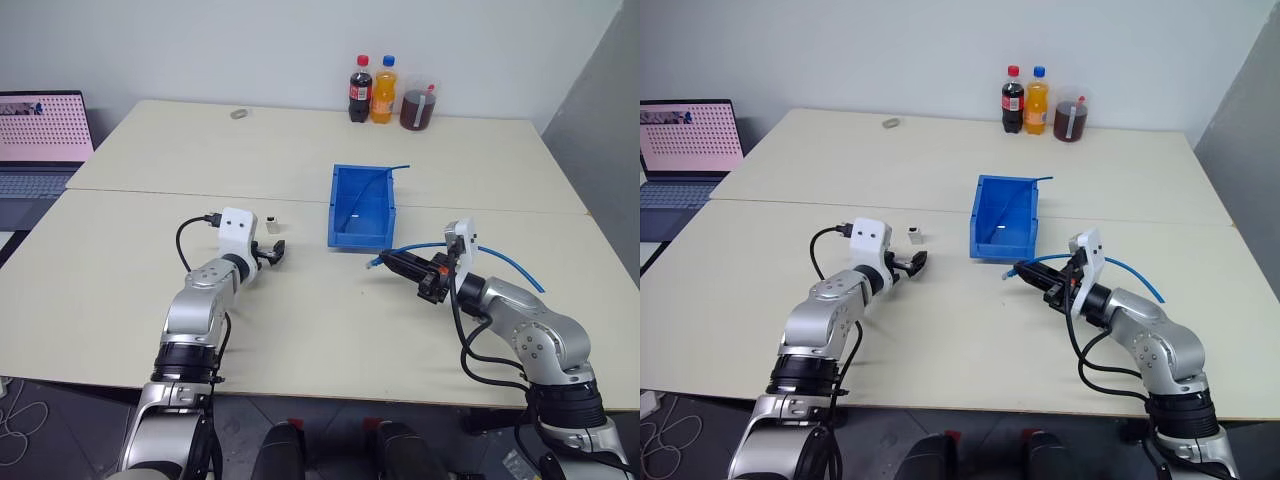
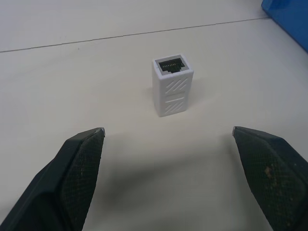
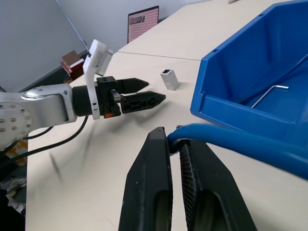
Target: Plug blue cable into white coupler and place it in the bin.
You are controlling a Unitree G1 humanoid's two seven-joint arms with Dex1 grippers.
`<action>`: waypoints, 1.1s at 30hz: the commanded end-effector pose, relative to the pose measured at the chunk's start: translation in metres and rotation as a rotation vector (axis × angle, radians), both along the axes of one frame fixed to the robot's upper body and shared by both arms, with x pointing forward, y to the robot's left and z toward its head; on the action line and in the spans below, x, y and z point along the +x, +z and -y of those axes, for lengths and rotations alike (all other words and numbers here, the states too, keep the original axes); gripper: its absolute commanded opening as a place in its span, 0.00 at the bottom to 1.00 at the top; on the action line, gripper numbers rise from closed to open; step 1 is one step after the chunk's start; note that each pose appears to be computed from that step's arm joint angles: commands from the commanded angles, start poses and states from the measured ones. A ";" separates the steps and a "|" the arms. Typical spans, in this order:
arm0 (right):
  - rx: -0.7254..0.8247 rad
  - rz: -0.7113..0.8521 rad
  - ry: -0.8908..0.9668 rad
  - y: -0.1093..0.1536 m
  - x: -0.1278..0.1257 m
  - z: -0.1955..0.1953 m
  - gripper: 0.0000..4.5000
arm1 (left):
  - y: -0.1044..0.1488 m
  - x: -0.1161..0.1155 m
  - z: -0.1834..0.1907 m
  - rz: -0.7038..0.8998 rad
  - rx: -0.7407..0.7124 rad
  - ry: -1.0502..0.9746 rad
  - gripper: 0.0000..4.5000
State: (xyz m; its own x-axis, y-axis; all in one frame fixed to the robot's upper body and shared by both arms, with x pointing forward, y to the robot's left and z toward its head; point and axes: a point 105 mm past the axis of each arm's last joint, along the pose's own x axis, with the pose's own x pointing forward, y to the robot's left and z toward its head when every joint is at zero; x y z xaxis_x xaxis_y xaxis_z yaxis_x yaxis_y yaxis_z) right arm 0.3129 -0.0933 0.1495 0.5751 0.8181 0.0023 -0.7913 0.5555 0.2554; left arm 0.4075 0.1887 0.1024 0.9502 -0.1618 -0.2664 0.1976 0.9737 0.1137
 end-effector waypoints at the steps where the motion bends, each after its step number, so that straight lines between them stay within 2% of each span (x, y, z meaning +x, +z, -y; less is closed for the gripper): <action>1: 0.009 0.062 -0.003 0.015 -0.002 0.002 0.00 | 0.016 0.015 0.008 0.069 0.023 -0.006 0.99; 6: 0.007 0.060 -0.003 0.015 -0.002 0.001 0.00 | 0.020 0.029 0.015 0.087 0.016 -0.008 0.99; 13: 0.006 0.059 -0.006 0.015 -0.002 0.001 0.00 | 0.020 0.036 0.017 0.085 -0.007 -0.013 0.99; 16: 0.006 0.058 -0.007 0.015 -0.003 0.001 0.00 | 0.019 0.037 0.017 0.082 -0.006 -0.011 0.89; 21: 0.007 0.058 -0.010 0.015 -0.003 0.000 0.00 | 0.014 0.038 0.015 0.065 -0.006 -0.004 0.60; 27: 0.005 0.058 -0.014 0.015 -0.002 0.000 0.00 | 0.012 0.039 0.011 0.061 0.003 -0.003 0.32; 31: 0.002 0.058 -0.021 0.014 -0.001 0.001 0.00 | 0.011 0.038 0.009 0.057 0.006 -0.017 0.19; 33: 0.001 0.060 -0.025 0.014 -0.001 0.002 0.00 | 0.009 0.035 0.010 0.051 0.004 -0.054 0.18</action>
